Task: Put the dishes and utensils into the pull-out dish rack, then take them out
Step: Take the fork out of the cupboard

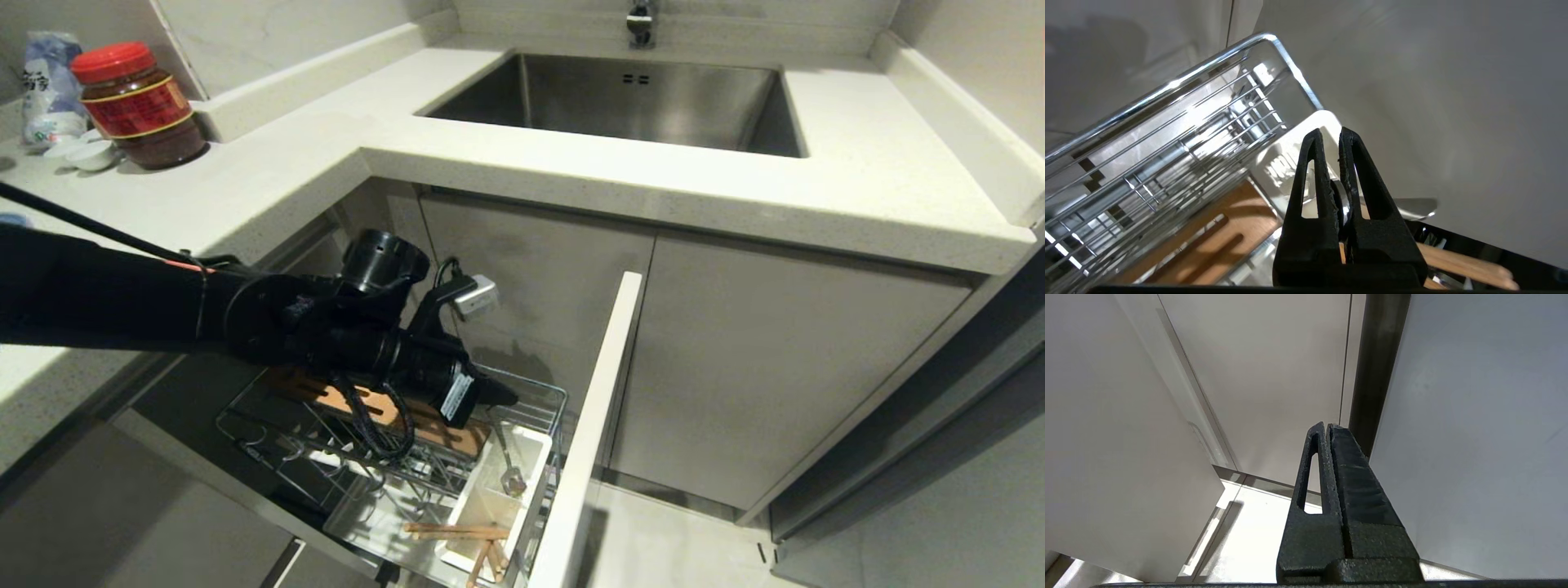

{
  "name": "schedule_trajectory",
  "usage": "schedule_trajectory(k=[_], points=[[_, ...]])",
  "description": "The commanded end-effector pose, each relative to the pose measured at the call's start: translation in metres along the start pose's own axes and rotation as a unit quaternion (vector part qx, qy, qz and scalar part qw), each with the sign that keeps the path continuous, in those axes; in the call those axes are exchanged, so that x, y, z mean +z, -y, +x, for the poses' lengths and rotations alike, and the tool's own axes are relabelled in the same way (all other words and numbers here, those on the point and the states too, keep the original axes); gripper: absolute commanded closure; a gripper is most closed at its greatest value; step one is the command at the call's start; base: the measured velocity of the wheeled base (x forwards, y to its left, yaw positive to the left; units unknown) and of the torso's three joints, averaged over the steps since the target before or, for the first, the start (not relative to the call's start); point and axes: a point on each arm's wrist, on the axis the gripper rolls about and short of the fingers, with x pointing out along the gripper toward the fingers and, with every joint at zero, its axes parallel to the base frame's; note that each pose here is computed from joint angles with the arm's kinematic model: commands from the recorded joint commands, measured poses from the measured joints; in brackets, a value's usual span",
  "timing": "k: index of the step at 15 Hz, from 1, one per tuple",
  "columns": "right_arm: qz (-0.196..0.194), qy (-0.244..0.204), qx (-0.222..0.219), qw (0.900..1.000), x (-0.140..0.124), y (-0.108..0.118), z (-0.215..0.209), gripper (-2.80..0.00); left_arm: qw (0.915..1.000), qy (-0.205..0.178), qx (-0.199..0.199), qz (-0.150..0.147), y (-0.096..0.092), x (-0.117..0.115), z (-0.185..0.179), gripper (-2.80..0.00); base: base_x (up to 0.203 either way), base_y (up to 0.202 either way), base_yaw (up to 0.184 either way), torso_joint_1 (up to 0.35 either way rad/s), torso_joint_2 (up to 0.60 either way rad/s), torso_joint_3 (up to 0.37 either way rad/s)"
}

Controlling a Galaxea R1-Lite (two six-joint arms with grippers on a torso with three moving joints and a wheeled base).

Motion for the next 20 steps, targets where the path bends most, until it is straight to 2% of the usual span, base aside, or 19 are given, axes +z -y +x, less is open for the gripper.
schedule_trajectory(k=[1, 7, 13, 20], points=[[0.000, -0.012, 0.000, 1.000, -0.007, 0.000, 0.001, 0.00, 0.9996, 0.021, 0.002, 0.016, 0.015, 0.007, -0.023, 0.00, 0.000, 0.000, 0.000, 0.000, 0.00, 0.000], [0.000, -0.012, 0.000, 1.000, -0.007, 0.000, 0.001, 0.00, 0.9981, 0.049, 0.009, 0.036, 0.035, 0.011, -0.054, 0.00, 0.000, 0.000, 0.000, 0.000, 0.00, 0.000], [0.000, -0.012, 0.000, 1.000, -0.007, 0.000, 0.001, 0.00, 0.9960, 0.072, 0.018, 0.050, 0.047, 0.014, -0.075, 0.00, 0.000, 0.000, 0.000, 0.000, 0.00, 0.000], [0.000, -0.013, 0.000, 1.000, -0.007, 0.000, 0.001, 0.00, 0.9895, 0.122, 0.039, 0.068, 0.065, 0.019, -0.113, 0.00, 0.000, 0.000, 0.000, 0.000, 0.00, 0.000]])
